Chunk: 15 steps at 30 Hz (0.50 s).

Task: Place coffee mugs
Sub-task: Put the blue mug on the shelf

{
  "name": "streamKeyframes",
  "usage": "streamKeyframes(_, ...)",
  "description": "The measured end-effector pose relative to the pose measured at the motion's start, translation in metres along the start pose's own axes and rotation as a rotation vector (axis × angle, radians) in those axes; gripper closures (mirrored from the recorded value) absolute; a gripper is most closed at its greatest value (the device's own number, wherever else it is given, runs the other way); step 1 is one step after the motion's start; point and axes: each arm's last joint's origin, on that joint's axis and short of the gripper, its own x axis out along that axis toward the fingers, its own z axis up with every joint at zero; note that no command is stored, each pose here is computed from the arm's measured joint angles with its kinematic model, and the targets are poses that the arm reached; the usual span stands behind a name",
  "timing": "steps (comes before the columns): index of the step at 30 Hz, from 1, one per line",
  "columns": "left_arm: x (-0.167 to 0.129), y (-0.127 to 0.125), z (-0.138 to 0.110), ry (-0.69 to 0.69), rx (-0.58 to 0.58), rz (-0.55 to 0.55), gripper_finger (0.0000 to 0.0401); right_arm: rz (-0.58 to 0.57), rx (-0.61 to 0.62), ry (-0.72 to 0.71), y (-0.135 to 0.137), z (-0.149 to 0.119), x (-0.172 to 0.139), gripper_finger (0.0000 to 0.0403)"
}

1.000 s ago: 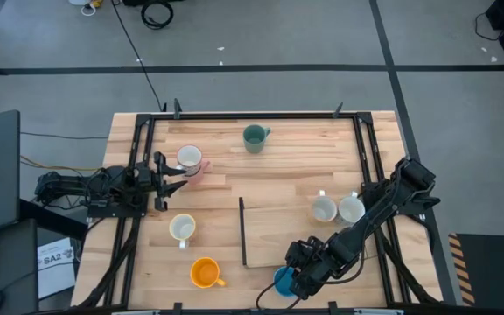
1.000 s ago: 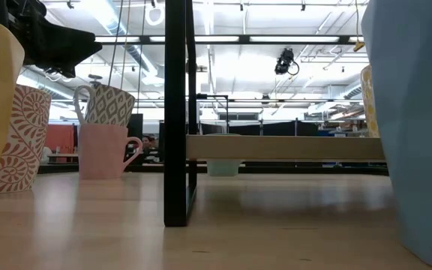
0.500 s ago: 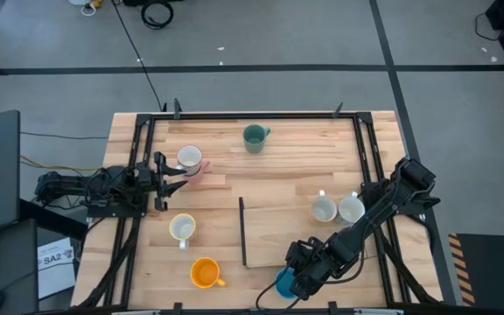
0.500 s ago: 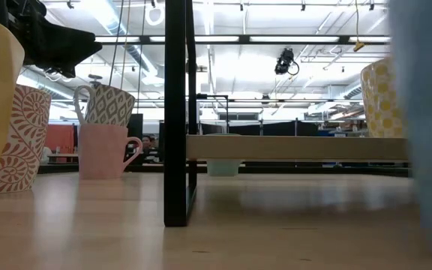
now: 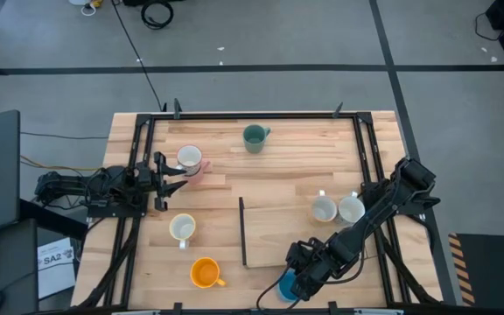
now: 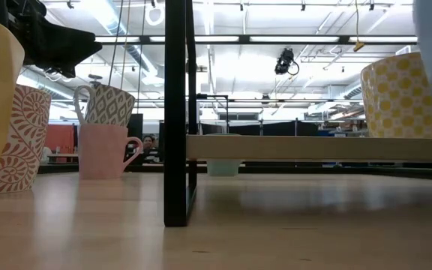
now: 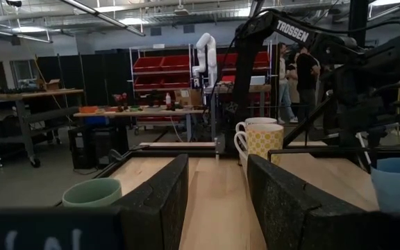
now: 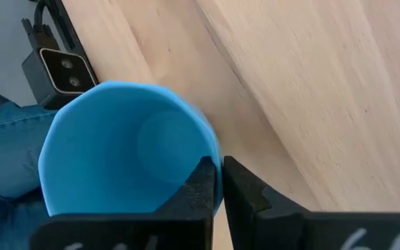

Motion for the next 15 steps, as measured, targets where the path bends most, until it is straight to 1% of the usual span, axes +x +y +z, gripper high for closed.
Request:
streamKeyframes(3,0.0,0.0,0.0,0.001,0.0,0.0,0.0246,0.023,0.001,0.029,0.0,0.0,-0.007,0.0384)
streamKeyframes(7,0.0,0.0,0.0,0.0,0.0,0.0,0.0246,0.063,0.003,0.032,-0.001,0.002,-0.027,0.0384)
streamKeyframes(12,0.0,0.0,0.0,0.0,0.0,0.0,0.0246,0.059,-0.019,0.072,-0.012,0.002,-0.06,0.0384)
streamKeyframes(15,0.0,0.0,0.0,0.0,0.0,0.0,0.0246,0.013,-0.03,0.102,-0.024,0.0,-0.081,0.0384)
